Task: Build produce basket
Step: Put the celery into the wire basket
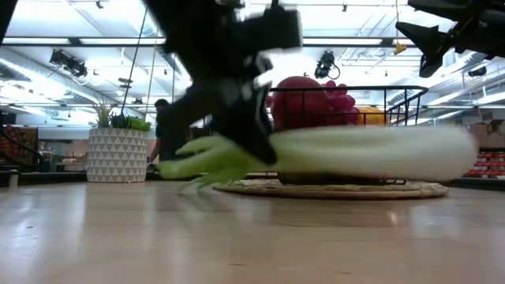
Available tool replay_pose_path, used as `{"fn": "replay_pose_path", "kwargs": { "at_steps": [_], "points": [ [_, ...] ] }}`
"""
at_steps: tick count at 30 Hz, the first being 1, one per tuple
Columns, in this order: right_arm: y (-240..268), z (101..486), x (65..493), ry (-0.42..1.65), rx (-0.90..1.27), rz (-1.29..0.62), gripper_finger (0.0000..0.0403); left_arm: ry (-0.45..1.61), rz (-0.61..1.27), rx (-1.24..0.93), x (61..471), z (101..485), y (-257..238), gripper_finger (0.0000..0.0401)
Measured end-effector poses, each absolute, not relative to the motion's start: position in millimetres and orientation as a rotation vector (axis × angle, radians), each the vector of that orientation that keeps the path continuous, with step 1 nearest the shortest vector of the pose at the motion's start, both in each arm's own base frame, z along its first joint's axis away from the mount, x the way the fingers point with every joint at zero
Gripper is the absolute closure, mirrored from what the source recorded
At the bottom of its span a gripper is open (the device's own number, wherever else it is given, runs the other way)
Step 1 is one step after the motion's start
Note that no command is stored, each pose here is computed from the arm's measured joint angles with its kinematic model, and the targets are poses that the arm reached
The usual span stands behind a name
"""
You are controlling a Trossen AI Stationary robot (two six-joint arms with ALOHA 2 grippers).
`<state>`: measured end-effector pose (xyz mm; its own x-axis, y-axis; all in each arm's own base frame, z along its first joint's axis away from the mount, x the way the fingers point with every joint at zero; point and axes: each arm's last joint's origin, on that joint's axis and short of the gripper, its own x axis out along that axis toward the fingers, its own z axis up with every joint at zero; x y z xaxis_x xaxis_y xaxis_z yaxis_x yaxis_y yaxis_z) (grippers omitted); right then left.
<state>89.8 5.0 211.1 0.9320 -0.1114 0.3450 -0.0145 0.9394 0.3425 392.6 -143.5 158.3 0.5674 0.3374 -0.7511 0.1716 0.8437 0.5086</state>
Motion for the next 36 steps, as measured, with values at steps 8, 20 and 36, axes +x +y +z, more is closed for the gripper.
{"fn": "replay_pose_path", "kwargs": {
  "at_steps": [8,20,36],
  "points": [
    [5.0,210.7,90.1,-0.366,0.348,-0.051,0.0215,0.817,0.052,0.491,381.2,230.1,-137.1,0.0336],
    [5.1,210.7,90.2,-0.366,0.347,-0.049,0.0215,0.611,0.081,0.444,355.7,316.6,-93.7,0.0330],
    [5.1,210.6,90.2,-0.365,0.347,-0.050,0.0215,0.648,0.080,1.384,363.8,329.3,-75.8,0.0333]
  ]
}}
